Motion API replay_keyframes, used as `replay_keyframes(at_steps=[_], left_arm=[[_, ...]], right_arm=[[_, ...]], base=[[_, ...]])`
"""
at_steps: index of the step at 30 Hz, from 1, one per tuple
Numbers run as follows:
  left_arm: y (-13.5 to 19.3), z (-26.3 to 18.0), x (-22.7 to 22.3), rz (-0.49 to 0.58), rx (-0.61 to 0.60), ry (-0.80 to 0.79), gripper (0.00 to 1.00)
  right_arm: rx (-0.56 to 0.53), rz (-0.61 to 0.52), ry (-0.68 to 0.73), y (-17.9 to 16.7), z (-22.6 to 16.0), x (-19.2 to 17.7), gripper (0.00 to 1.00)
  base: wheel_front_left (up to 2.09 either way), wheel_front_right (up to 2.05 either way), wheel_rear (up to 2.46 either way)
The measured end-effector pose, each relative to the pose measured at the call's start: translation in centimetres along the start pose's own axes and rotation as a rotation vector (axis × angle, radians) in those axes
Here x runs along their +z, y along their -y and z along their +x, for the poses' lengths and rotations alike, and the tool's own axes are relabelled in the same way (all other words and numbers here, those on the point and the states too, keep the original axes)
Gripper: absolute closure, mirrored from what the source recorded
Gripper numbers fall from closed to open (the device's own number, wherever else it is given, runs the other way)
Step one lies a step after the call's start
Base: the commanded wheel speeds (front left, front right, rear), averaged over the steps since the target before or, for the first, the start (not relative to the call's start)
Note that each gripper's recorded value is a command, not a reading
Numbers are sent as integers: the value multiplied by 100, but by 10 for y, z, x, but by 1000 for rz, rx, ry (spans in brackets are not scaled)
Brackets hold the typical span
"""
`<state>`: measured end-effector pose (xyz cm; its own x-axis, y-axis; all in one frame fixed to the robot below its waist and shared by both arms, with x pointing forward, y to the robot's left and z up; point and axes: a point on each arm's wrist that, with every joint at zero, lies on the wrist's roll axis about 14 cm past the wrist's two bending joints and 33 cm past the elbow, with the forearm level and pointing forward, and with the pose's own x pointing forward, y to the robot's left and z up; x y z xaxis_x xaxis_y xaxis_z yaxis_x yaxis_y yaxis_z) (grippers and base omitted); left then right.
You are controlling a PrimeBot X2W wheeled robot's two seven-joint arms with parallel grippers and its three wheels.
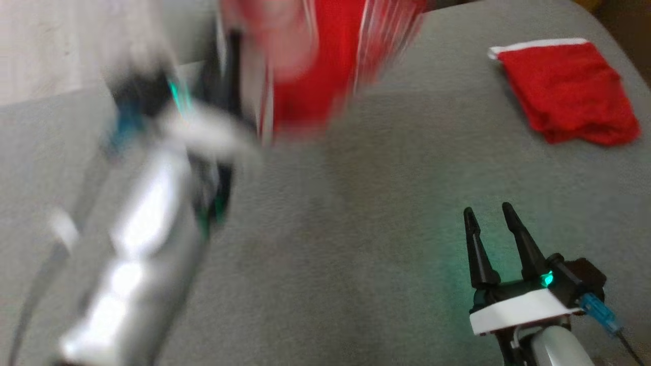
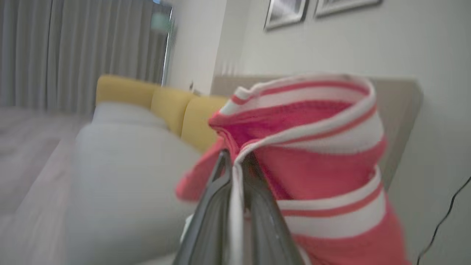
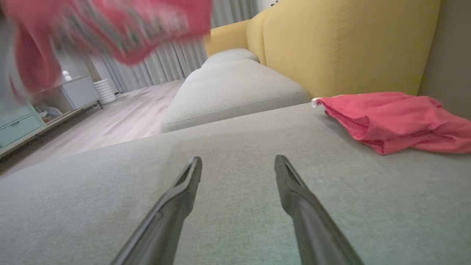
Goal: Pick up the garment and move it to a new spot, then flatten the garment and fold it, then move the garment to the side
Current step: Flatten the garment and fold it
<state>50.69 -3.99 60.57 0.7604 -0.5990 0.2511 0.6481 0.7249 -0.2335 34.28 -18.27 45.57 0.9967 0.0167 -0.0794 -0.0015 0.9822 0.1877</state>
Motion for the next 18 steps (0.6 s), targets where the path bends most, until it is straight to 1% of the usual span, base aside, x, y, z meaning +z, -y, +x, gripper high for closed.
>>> replay_keyframes(at_steps=[2, 4, 7, 10, 11, 12, 13, 18], left_arm=[[-10, -51, -67, -6, 47, -173, 100], [-11, -94, -109, 25, 63, -297, 100], [-8, -128, -134, 66, 79, -371, 100], [-6, -136, -132, 85, 96, -356, 100], [-5, -137, -129, 80, 104, -345, 60], [-5, -139, -128, 74, 116, -339, 22], [-4, -142, -128, 77, 119, -338, 0], [6, -156, -123, 76, 122, -319, 0]], right_arm=[[26, 1, -8, -8, 5, -3, 0], [48, 2, -18, -14, 10, -6, 0], [71, 3, -29, -21, 15, -10, 0], [81, -1, -30, -23, 17, -10, 0], [84, -2, -28, -23, 17, -9, 0], [86, -4, -26, -23, 17, -9, 0], [88, -6, -24, -24, 17, -8, 0], [90, -6, -18, -24, 15, -6, 0]], base=[[0, 0, 0], [0, 0, 0], [0, 0, 0], [0, 0, 0], [0, 0, 0], [0, 0, 0], [0, 0, 0], [0, 0, 0]])
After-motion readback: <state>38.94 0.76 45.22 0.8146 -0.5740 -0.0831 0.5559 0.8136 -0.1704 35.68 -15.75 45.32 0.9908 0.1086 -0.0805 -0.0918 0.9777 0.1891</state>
